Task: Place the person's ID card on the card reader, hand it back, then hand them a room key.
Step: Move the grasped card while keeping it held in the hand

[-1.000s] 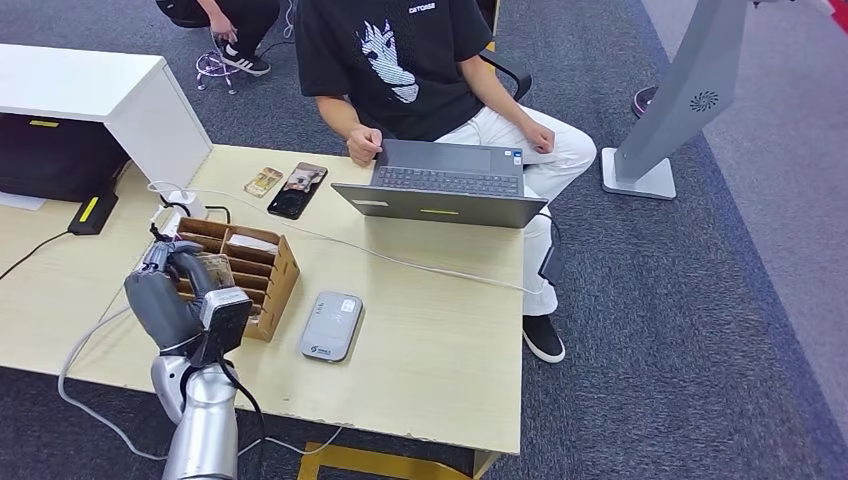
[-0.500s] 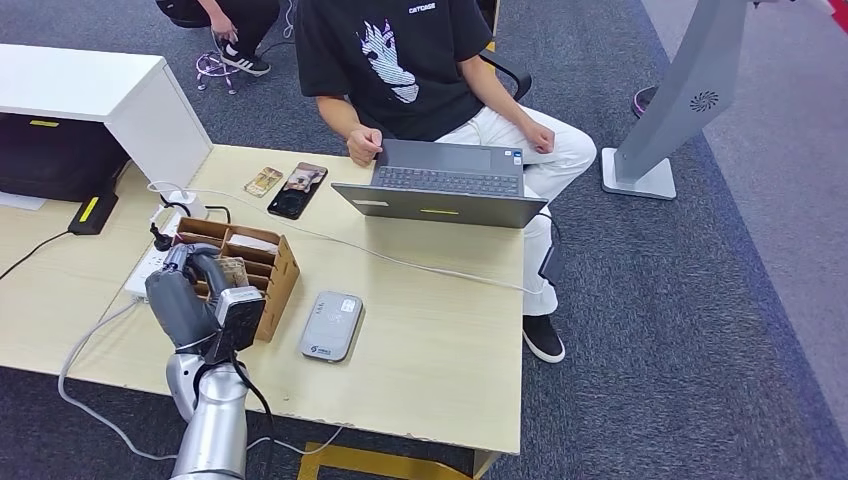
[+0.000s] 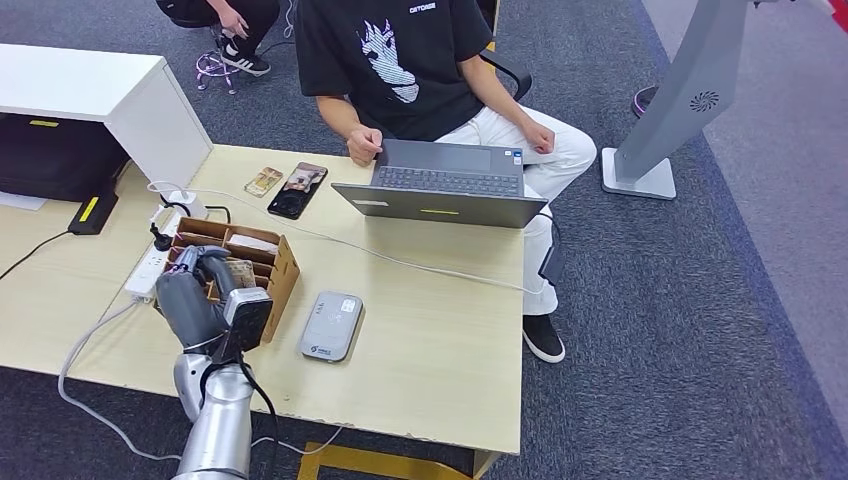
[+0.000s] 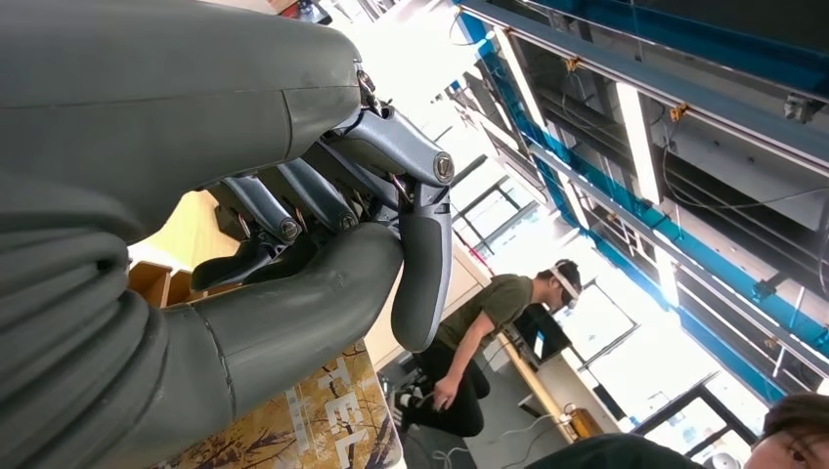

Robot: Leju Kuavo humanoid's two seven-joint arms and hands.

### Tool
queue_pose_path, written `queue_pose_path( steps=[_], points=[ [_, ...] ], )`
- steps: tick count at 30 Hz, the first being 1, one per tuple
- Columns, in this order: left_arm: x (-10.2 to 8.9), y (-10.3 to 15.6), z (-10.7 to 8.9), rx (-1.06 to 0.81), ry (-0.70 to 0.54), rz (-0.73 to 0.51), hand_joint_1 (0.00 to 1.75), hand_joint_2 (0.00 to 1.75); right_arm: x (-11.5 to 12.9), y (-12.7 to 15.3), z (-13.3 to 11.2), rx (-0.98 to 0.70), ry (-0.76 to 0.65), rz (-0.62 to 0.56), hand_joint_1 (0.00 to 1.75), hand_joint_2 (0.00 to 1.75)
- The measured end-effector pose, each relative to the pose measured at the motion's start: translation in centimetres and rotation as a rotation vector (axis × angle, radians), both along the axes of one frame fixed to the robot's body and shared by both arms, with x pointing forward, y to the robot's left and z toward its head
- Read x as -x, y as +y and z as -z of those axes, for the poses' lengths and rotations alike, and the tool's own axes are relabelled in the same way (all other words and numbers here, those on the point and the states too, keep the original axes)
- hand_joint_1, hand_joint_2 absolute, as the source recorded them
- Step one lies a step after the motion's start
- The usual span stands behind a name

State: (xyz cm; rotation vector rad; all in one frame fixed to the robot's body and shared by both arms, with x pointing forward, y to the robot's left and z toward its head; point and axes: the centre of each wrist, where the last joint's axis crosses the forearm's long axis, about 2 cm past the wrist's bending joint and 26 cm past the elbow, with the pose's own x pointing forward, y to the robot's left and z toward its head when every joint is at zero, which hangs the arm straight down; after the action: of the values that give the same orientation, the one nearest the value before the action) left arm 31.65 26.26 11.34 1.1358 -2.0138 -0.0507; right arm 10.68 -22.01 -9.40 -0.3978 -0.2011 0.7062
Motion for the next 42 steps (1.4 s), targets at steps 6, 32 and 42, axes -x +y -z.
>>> queue_pose_path(
  steps=[6, 32, 42],
  points=[
    [-0.2, -0.4, 0.2, 0.007, 0.013, 0.013, 1.75, 1.75, -0.4, 0.0, -0.1, 0.006, -0.002, -0.002, 0.0, 1.75],
    [-1.5, -5.2, 2.5, -0.045, 0.169, 0.181, 1.75, 1.75, -2.9, 0.2, -0.8, 0.035, -0.033, -0.038, 0.0, 1.75],
    [-1.6, -6.2, 3.1, -0.047, 0.208, 0.214, 1.75, 1.75, -3.0, 0.2, -0.8, 0.034, -0.032, -0.035, 0.0, 1.75]
  ],
)
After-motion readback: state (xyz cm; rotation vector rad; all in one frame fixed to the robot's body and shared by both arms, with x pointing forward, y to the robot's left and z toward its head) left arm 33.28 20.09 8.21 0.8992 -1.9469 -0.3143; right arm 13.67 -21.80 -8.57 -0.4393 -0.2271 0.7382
